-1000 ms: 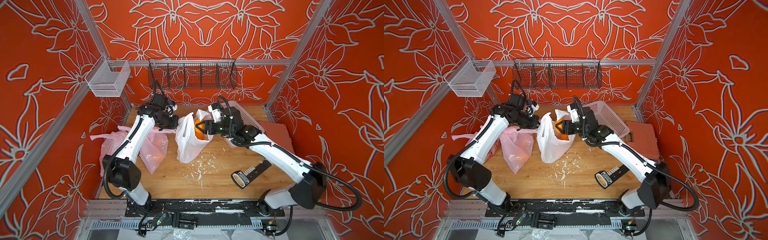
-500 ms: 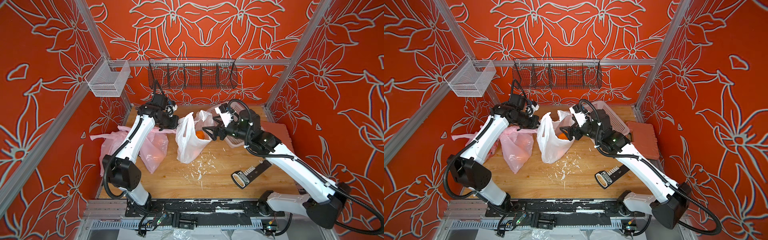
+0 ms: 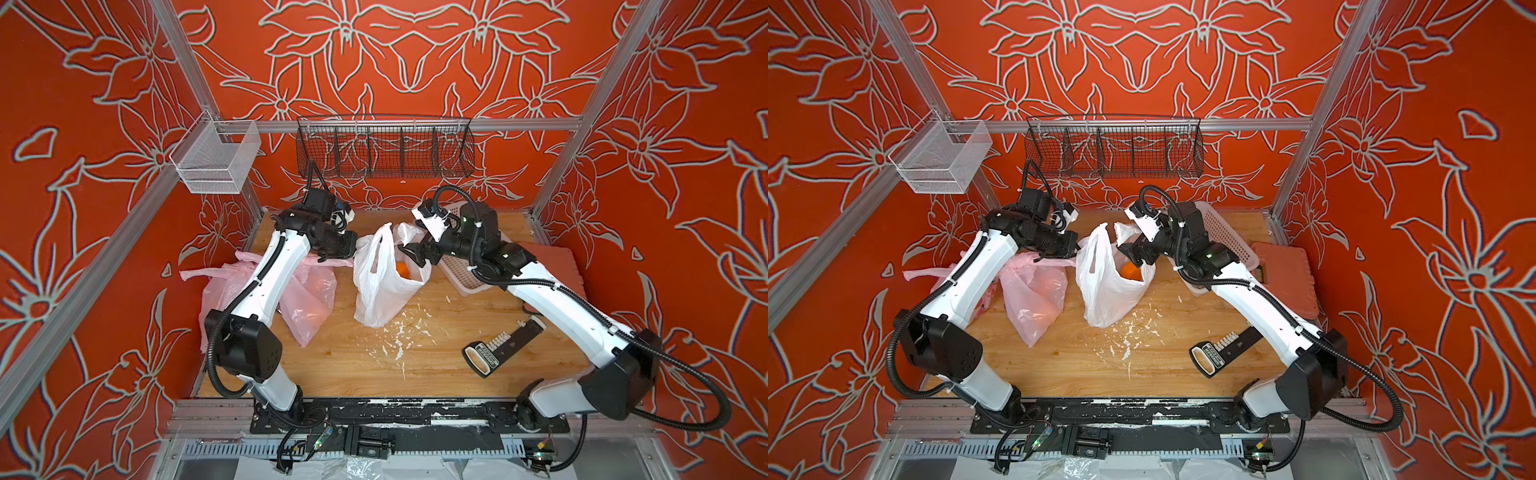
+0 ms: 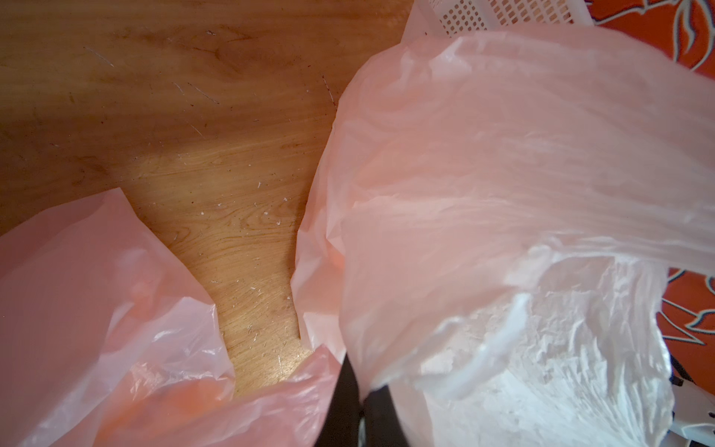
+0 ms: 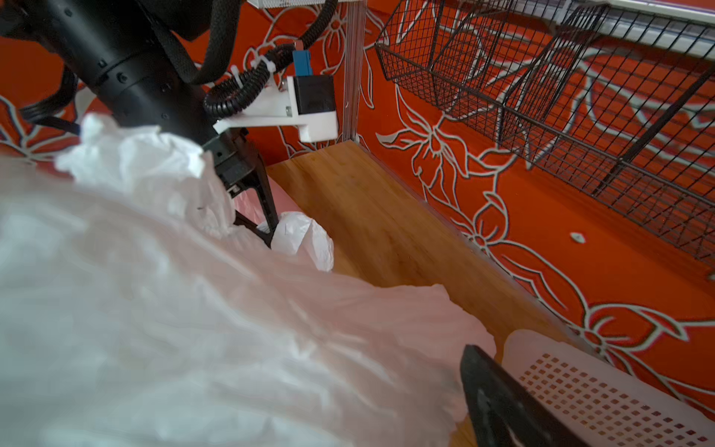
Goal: Place the oranges into plastic bags & tie knots
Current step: Adjust the plastic bag at the center of the board.
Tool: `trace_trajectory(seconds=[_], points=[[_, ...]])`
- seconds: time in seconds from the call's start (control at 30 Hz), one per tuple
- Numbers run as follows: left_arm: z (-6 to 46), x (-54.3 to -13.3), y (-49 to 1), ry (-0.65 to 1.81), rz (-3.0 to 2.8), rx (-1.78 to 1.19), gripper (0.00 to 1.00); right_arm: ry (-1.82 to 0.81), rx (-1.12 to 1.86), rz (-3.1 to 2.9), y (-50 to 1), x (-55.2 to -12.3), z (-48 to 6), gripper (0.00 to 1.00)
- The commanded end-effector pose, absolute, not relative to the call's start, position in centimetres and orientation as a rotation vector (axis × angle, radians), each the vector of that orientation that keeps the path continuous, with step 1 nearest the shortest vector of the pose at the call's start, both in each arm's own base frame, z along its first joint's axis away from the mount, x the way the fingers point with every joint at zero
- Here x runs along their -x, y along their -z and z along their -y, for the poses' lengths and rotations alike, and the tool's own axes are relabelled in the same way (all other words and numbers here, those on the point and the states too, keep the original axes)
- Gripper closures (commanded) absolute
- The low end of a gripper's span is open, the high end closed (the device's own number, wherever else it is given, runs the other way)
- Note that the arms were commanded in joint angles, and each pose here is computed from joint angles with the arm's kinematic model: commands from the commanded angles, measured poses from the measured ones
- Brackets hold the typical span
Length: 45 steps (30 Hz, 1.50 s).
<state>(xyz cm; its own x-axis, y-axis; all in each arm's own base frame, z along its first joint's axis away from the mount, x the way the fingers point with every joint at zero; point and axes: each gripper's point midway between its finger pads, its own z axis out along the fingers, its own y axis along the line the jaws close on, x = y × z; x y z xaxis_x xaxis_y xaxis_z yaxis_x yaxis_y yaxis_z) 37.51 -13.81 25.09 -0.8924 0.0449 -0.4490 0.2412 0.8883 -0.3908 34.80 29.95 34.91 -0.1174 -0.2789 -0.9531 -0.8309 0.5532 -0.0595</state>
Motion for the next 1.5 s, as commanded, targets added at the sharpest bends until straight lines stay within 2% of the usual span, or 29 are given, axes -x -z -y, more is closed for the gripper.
trace_trajectory(seconds=[0.0, 0.07, 0.13, 0.2, 0.27, 0.33, 0.4, 0.47, 0.5, 0.6, 0.7, 0.87, 1.3, 1.37, 1.4, 1.47], points=[[13.9, -36.8, -26.3, 0.632, -2.584, -0.212, 1.00, -0.696, 0.984, -1.530, -38.6, -34.1, -31.3, 0.12], [13.9, -36.8, -26.6, 0.636, -2.576, -0.205, 1.00, -0.723, 0.983, -1.528, -38.7, -34.2, -31.7, 0.15], [13.9, -36.8, -27.1, 0.641, -2.558, -0.200, 1.00, -0.723, 0.955, -1.534, -39.0, -34.6, -31.6, 0.23], [13.8, -36.7, -28.0, 0.632, -2.527, -0.186, 0.99, -0.731, 0.906, -1.540, -39.4, -35.0, -31.5, 0.43], [13.3, -36.4, -29.1, 0.609, -2.481, -0.167, 0.80, -0.761, 0.889, -1.546, -39.7, -35.0, -31.7, 0.62], [12.2, -35.9, -30.9, 0.555, -2.408, -0.120, 0.56, -0.761, 0.867, -1.570, -39.8, -35.4, -31.6, 0.76], [10.2, -34.8, -32.8, 0.473, -2.302, -0.046, 0.33, -0.740, 0.821, -1.593, -40.0, -36.0, -31.2, 0.88], [9.4, -33.2, -34.8, 0.450, -2.183, -0.037, 0.14, -0.718, 0.764, -1.616, -40.3, -36.6, -30.7, 0.94], [9.8, -32.0, -35.9, 0.488, -2.116, -0.081, 0.09, -0.708, 0.733, -1.638, -40.4, -36.9, -30.4, 0.95], [13.3, -28.3, -38.2, 0.578, -1.928, -0.287, 0.03, -0.684, 0.674, -1.713, -40.2, -37.7, -29.8, 0.96], [17.1, -25.3, -38.9, 0.509, -1.787, -0.505, 0.01, -0.683, 0.636, -1.758, -40.0, -38.1, -29.6, 0.98], [21.1, -24.2, -38.3, 0.470, -1.748, -0.680, 0.03, -0.724, 0.632, -1.781, -39.9, -38.0, -30.0, 0.97], [24.9, -28.3, -36.0, 0.359, -1.782, -0.732, 0.02, -0.738, 0.593, -1.796, -40.1, -38.0, -29.7, 0.99], [25.1, -28.3, -36.2, 0.370, -1.781, -0.726, 0.20, -0.720, 0.563, -1.804, -40.3, -38.1, -29.2, 1.00], [25.2, -28.1, -36.4, 0.383, -1.772, -0.734, 0.32, -0.712, 0.551, -1.804, -40.5, -38.0, -28.9, 1.00], [25.2, -27.6, -36.9, 0.412, -1.767, -0.733, 0.63, -0.696, 0.522, -1.795, -41.2, -37.7, -28.2, 1.00]])
